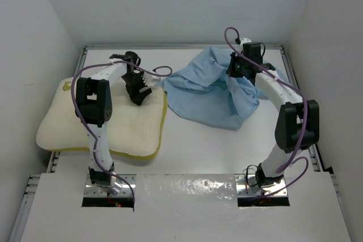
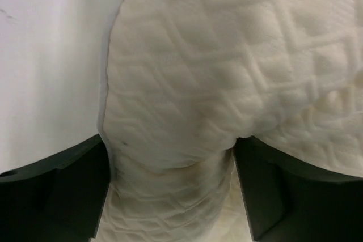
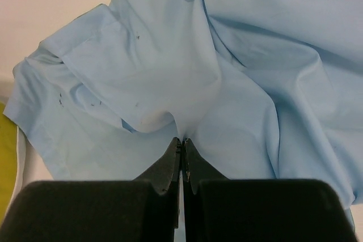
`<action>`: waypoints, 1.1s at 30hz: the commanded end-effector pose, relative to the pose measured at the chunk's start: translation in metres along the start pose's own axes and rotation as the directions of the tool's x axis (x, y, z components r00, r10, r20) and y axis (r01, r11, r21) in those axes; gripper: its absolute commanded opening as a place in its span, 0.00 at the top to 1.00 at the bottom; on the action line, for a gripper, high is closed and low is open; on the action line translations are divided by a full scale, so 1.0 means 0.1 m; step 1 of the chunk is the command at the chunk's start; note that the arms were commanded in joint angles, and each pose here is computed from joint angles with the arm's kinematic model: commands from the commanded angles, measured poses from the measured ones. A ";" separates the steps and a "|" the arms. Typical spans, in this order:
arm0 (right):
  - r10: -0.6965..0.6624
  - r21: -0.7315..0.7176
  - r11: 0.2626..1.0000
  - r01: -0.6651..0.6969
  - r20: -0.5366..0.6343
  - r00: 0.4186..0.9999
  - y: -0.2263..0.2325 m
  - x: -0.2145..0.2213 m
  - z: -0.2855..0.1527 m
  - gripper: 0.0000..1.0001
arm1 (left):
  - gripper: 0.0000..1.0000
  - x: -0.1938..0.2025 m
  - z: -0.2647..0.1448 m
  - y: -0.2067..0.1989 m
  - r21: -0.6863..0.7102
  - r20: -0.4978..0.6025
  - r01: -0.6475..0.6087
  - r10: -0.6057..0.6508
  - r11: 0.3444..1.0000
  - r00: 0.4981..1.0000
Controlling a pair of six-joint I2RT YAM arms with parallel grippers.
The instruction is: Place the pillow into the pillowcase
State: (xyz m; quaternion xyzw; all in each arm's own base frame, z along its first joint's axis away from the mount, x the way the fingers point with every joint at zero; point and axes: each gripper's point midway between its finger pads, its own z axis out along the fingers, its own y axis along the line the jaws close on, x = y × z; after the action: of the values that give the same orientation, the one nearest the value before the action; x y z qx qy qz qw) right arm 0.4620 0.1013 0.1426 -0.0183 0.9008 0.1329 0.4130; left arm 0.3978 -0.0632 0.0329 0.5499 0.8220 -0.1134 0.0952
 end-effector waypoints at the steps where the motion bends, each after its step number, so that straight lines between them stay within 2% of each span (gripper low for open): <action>1: -0.016 0.006 1.000 0.016 0.060 0.998 0.03 -0.17 -0.14 1.00 | 0.28 0.04 0.20 0.31 -0.154 -0.029 0.049 -0.054 0.987 0.998; 2: -0.015 0.009 1.000 0.015 0.060 0.998 0.03 -0.17 -0.14 1.00 | 0.46 0.00 0.18 0.36 -0.172 -0.013 0.104 -0.108 0.979 0.994; 3: -0.016 0.008 1.000 0.015 0.065 0.998 0.03 -0.18 -0.16 1.00 | 0.70 -0.01 0.16 0.37 -0.174 -0.006 0.135 -0.138 0.976 0.990; 4: -0.021 0.006 1.000 0.020 0.070 0.997 0.04 -0.20 -0.18 1.00 | 1.00 -0.01 0.08 0.37 -0.166 0.012 0.160 -0.160 0.973 0.987; 7: -0.021 -0.002 1.000 0.021 0.081 0.996 0.06 -0.25 -0.21 1.00 | 1.00 -0.27 -0.35 0.11 -0.096 0.172 0.177 -0.159 0.979 0.972; 8: -0.018 -0.008 1.000 0.019 0.085 0.996 0.08 -0.26 -0.22 1.00 | 1.00 -0.28 -0.42 -0.02 -0.088 0.187 0.162 -0.144 0.983 0.972; 9: -0.019 -0.012 1.000 0.020 0.089 0.996 0.10 -0.27 -0.23 1.00 | 1.00 -0.40 -0.73 -0.10 -0.140 0.241 0.136 -0.099 0.981 0.965; 14: -0.012 -0.049 0.999 0.019 0.146 0.989 0.28 -0.43 -0.36 1.00 | 1.00 -0.82 -1.25 -0.62 -0.207 0.326 0.061 0.010 0.977 0.945; 18: -0.024 -0.097 0.994 0.042 0.177 0.984 0.50 -0.47 -0.46 1.00 | 1.00 -1.29 -0.96 -1.26 -0.121 0.311 -0.022 0.059 0.992 0.949; 21: -0.023 -0.115 0.992 0.043 0.173 0.985 0.60 -0.45 -0.50 1.00 | 1.00 -1.58 -0.57 -1.49 -0.073 0.294 -0.020 0.040 0.997 0.955; 24: -0.018 -0.134 0.990 0.039 0.155 0.988 0.68 -0.42 -0.53 1.00 | 1.00 -1.93 -0.37 -1.49 -0.069 0.303 0.021 0.001 0.997 0.953; 27: -0.028 -0.151 0.987 0.048 0.135 0.990 0.75 -0.34 -0.57 1.00 | 1.00 -2.34 -0.37 -1.16 -0.148 0.384 0.113 -0.049 0.982 0.922; 29: -0.018 -0.161 0.986 0.039 0.125 0.992 0.76 -0.25 -0.59 1.00 | 1.00 -2.42 -0.21 -1.01 -0.155 0.374 0.185 -0.116 0.970 0.920; 33: 0.012 -0.221 0.975 0.010 0.099 0.995 0.86 -0.11 -0.70 1.00 | 1.00 -2.71 -0.16 -0.66 -0.210 0.436 0.312 -0.196 0.927 0.878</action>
State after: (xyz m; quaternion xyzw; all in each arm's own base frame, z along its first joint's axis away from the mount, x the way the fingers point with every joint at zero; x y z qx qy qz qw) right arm 0.4185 0.1529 0.1920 -0.0538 0.8752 0.1928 0.4405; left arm 0.3766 -0.2989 0.0779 0.4650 0.8533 -0.1282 0.1980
